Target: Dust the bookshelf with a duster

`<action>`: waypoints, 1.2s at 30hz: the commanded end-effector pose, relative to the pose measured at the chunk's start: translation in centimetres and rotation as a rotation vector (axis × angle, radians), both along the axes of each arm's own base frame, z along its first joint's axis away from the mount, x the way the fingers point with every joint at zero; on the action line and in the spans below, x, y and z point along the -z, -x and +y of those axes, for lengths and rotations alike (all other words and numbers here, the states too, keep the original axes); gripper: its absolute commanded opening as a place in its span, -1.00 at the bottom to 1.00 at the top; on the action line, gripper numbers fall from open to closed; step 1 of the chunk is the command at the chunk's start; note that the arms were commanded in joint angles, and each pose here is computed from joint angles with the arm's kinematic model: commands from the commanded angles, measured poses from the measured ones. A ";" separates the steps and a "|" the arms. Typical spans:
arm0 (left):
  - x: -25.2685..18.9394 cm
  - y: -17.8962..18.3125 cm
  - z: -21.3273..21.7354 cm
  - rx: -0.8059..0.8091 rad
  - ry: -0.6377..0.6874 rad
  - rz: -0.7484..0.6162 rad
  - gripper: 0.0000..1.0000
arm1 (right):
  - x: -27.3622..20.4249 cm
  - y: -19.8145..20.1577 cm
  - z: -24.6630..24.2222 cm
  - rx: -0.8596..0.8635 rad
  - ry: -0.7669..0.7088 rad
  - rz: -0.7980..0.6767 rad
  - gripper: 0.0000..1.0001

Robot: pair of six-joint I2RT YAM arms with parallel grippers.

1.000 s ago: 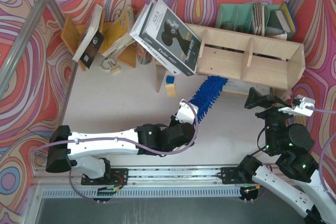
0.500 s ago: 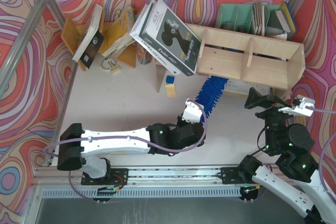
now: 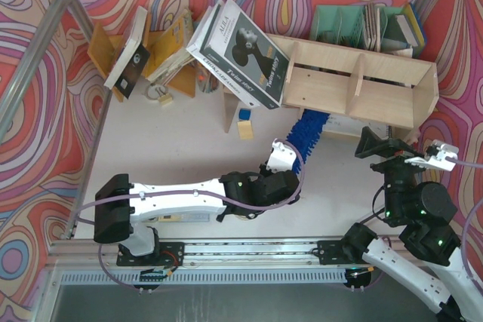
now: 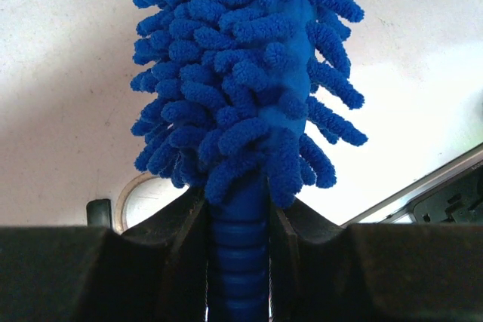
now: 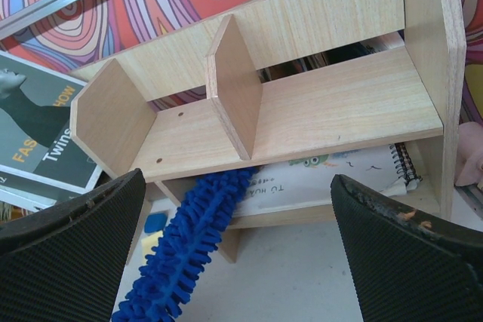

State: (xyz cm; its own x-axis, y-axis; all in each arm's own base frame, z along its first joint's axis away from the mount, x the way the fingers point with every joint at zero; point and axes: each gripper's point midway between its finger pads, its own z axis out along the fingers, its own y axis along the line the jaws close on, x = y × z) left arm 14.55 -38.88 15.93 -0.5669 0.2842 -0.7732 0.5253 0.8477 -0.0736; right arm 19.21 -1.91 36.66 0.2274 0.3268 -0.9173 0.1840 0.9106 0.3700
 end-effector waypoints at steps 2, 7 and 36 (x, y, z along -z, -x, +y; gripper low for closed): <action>-4.3 -1.3 0.2 -0.038 0.095 -0.082 -1.00 | 0.2 0.1 -0.4 0.018 0.007 -0.001 0.97; -4.4 -1.7 0.5 -0.048 0.087 -0.104 -1.00 | 0.7 0.0 -0.2 0.013 0.016 0.002 0.97; -5.7 2.6 -0.7 0.246 0.069 -0.149 -1.00 | -0.2 0.0 0.2 -0.012 0.024 -0.021 0.97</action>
State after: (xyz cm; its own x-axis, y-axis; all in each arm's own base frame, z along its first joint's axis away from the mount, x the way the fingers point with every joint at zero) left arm 11.41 -40.00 19.62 -0.4122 0.4046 -0.8164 0.7222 0.6913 -0.0220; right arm 19.60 -1.63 34.78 0.1978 0.2766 -0.9404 0.1939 0.9294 0.3141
